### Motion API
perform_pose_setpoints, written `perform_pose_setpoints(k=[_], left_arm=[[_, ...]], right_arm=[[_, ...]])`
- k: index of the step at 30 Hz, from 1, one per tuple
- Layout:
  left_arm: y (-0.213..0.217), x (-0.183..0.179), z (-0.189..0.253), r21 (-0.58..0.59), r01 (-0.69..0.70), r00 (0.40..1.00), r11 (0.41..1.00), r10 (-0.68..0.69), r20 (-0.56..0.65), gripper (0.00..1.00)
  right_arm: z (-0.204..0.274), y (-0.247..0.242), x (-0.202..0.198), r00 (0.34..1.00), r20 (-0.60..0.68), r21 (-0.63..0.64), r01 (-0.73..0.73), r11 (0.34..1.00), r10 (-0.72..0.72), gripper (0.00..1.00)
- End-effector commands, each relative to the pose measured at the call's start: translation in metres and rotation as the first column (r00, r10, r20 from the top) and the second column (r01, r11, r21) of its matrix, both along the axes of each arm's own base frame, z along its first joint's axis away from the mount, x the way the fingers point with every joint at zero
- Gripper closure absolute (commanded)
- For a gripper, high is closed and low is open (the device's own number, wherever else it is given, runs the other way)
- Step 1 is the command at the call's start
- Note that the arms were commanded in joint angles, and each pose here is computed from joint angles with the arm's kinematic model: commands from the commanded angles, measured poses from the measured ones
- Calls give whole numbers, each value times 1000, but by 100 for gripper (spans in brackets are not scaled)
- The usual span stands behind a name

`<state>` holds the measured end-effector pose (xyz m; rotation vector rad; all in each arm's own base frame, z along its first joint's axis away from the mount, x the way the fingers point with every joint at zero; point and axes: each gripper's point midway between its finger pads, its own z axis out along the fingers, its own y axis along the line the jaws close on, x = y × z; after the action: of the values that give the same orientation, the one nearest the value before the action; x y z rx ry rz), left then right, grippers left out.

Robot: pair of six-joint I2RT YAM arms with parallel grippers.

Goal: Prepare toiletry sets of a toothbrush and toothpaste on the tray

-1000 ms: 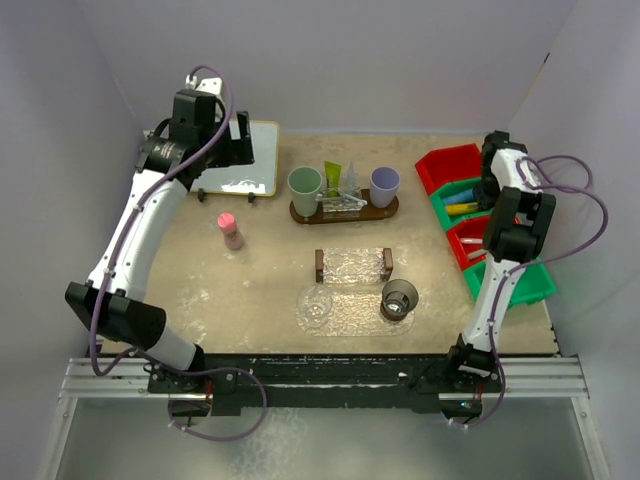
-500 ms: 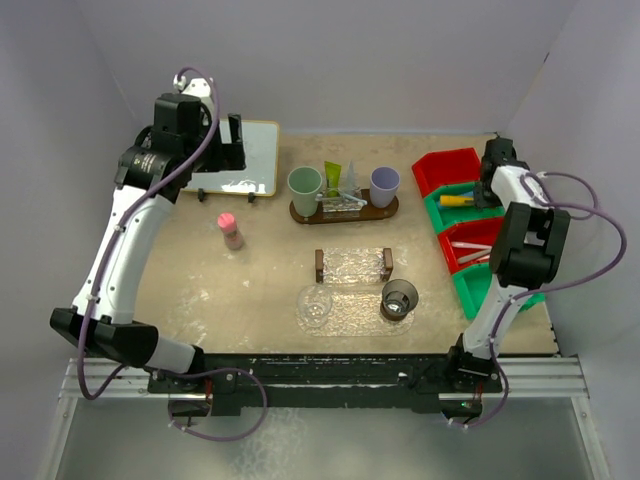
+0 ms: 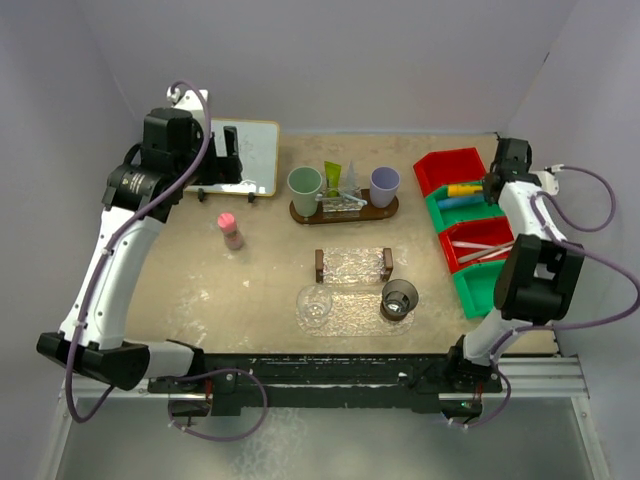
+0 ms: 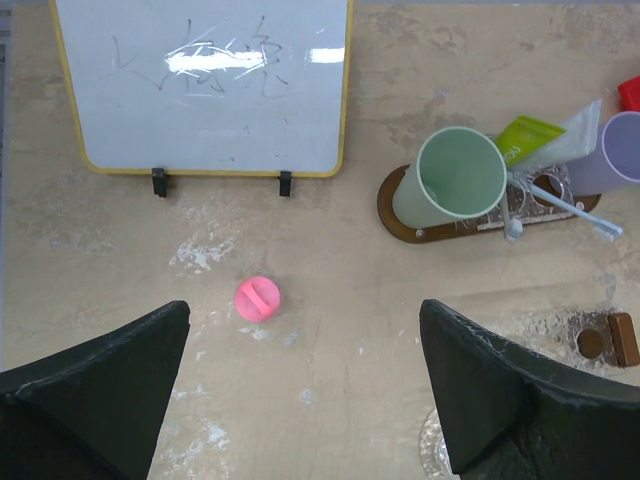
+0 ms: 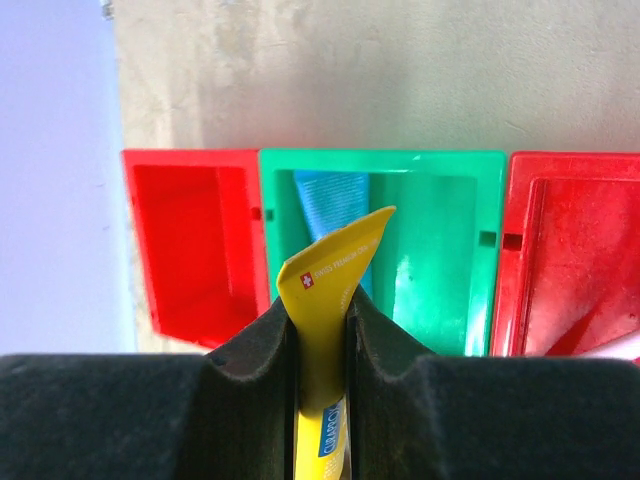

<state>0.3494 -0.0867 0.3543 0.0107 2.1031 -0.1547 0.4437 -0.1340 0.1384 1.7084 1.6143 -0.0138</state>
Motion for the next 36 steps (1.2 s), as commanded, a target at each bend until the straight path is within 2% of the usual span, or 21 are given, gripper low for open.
perform_pose_setpoints(k=[1,4,8,11,13,17,20,22,24,28,30,36], left_arm=[[-13,-19,9,-57,56,998,997,-54,37,7],[-27,-25,11,-75,104,994,992,-101,47,7],[-51,-35,19,-111,190,981,976,-183,69,7],[-76,-47,26,-164,296,954,941,-285,89,6],[-94,-56,30,-220,371,928,902,-357,102,6],[-132,-77,41,-364,530,845,766,-512,154,7],[-153,-86,41,-463,577,801,673,-577,159,6],[-165,-89,38,-513,592,774,621,-615,150,5],[-177,-93,31,-556,604,741,570,-658,130,5],[-201,-105,12,-613,624,657,484,-750,78,4],[-206,-108,3,-607,629,640,485,-766,52,0],[-197,-101,-19,-545,592,688,594,-725,-42,13]], right_arm=[[58,8,0,983,138,-85,-110,990,121,100],[76,37,3,927,168,-137,-315,939,335,100],[111,91,-6,757,150,-255,-592,764,636,100],[151,144,-22,511,156,-395,-752,527,845,100],[173,182,-40,324,181,-444,-815,371,929,100],[194,262,-72,111,286,-433,-871,232,952,100],[213,312,-81,71,390,-445,-859,255,918,100],[219,338,-84,79,454,-416,-862,290,887,100],[226,361,-83,67,485,-413,-862,296,872,100],[238,399,-84,13,470,-428,-871,241,882,100],[241,410,-87,5,482,-422,-875,237,876,100],[249,418,-95,18,533,-396,-879,268,846,100]])
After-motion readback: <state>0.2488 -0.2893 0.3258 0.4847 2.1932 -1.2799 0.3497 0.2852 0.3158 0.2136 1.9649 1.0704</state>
